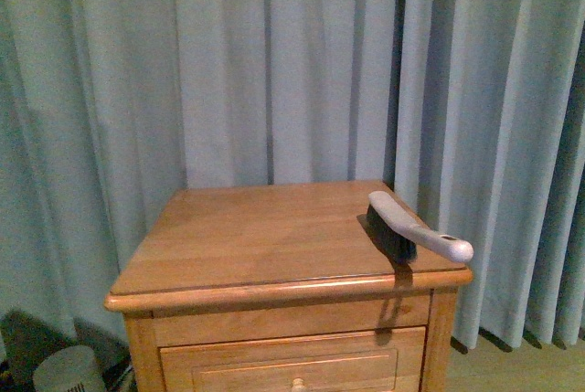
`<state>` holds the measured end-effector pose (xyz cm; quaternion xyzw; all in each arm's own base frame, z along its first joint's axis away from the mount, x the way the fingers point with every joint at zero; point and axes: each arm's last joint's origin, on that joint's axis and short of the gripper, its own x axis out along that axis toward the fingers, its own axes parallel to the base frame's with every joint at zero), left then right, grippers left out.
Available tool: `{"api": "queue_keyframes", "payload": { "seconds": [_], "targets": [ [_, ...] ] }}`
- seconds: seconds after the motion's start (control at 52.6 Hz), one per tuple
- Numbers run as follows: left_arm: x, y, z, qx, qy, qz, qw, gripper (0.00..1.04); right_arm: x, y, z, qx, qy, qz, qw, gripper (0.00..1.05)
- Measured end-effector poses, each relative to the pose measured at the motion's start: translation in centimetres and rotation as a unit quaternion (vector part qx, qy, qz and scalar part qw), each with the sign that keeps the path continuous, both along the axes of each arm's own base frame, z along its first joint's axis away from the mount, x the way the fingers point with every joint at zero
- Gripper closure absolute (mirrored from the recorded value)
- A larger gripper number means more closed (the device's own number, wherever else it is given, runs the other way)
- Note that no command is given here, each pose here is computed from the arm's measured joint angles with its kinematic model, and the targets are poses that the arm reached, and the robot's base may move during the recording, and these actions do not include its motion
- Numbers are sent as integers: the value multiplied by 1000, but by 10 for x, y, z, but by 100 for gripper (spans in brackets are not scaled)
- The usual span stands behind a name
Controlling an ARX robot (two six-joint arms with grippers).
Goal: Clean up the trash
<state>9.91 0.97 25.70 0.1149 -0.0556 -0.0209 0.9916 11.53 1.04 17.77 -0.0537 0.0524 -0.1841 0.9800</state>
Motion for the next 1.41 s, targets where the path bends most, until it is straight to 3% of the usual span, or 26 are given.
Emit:
{"api": "queue_keyframes", "payload": {
  "seconds": [0.114, 0.209, 0.285, 0.532, 0.703, 1.007, 1.406],
  "targets": [
    [0, 0, 0, 0, 0, 0, 1000, 77, 29, 11, 32, 24, 24, 46, 998, 7],
    [0, 0, 0, 0, 0, 0, 1000, 77, 80, 30, 65, 54, 90, 101, 989, 7],
    [0, 0, 0, 0, 0, 0, 1000, 77, 108, 42, 80, 60, 117, 108, 985, 7],
    [0, 0, 0, 0, 0, 0, 1000, 77, 211, 91, 104, 104, 203, 145, 963, 7],
    [0, 0, 0, 0, 0, 0, 1000, 77, 257, 116, 92, 125, 248, 150, 949, 7],
    [0, 0, 0, 0, 0, 0, 1000, 77, 296, 151, 56, 142, 281, 170, 934, 7],
    [0, 0, 0, 0, 0, 0, 1000, 77, 312, 156, 14, 147, 314, 155, 925, 7]
  ]
}}
